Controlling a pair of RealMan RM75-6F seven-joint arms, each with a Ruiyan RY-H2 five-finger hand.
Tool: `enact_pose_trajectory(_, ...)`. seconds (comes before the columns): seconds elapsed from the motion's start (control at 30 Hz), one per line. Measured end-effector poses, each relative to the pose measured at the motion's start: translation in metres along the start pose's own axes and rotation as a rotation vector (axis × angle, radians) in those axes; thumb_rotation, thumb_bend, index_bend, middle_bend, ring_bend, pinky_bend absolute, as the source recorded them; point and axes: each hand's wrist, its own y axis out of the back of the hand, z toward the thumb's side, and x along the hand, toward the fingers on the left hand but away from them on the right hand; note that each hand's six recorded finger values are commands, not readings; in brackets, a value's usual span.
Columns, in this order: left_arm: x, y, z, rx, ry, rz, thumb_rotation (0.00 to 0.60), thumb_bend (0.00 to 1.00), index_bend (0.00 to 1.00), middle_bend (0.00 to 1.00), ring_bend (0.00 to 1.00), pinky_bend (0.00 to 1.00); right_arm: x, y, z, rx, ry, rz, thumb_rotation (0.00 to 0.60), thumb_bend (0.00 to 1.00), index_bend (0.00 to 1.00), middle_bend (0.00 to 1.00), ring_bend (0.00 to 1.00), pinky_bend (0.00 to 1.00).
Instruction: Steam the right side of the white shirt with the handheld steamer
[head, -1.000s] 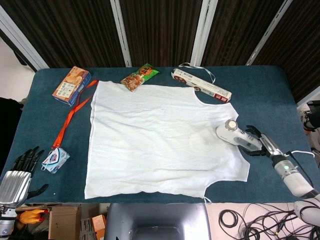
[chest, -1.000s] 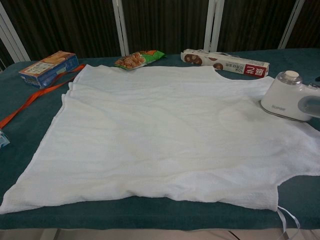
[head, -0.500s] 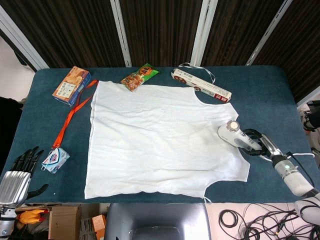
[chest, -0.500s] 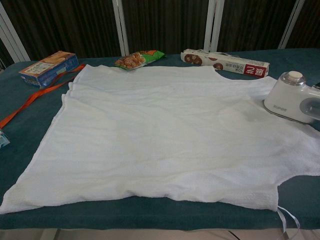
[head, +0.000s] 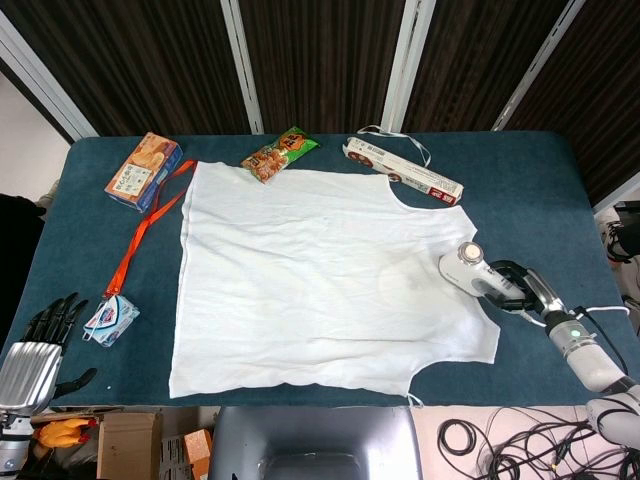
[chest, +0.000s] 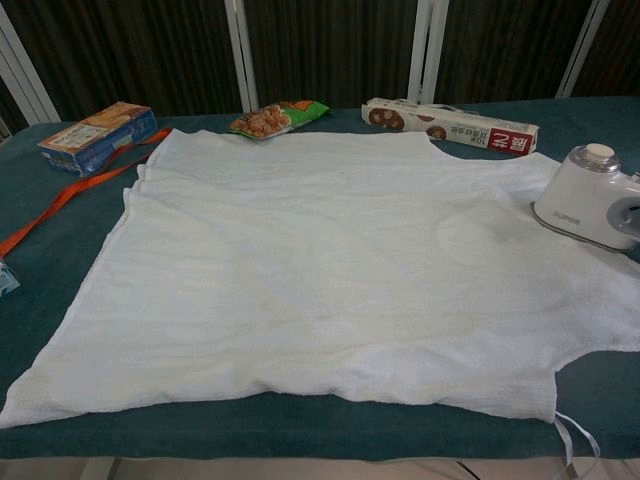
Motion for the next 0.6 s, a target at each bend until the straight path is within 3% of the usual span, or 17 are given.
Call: enact_pose_trajectory(0.6,0.0009,0.0005,-0.001,-0.003,0.003,0.0,0.6,0.0,0.0,0.03,0.05,0.15,-0.0083,0.0008,-0.0055,-0.012,-0.06,-0.009,0.6,0.21,0.46,0.5,0.55,0.87)
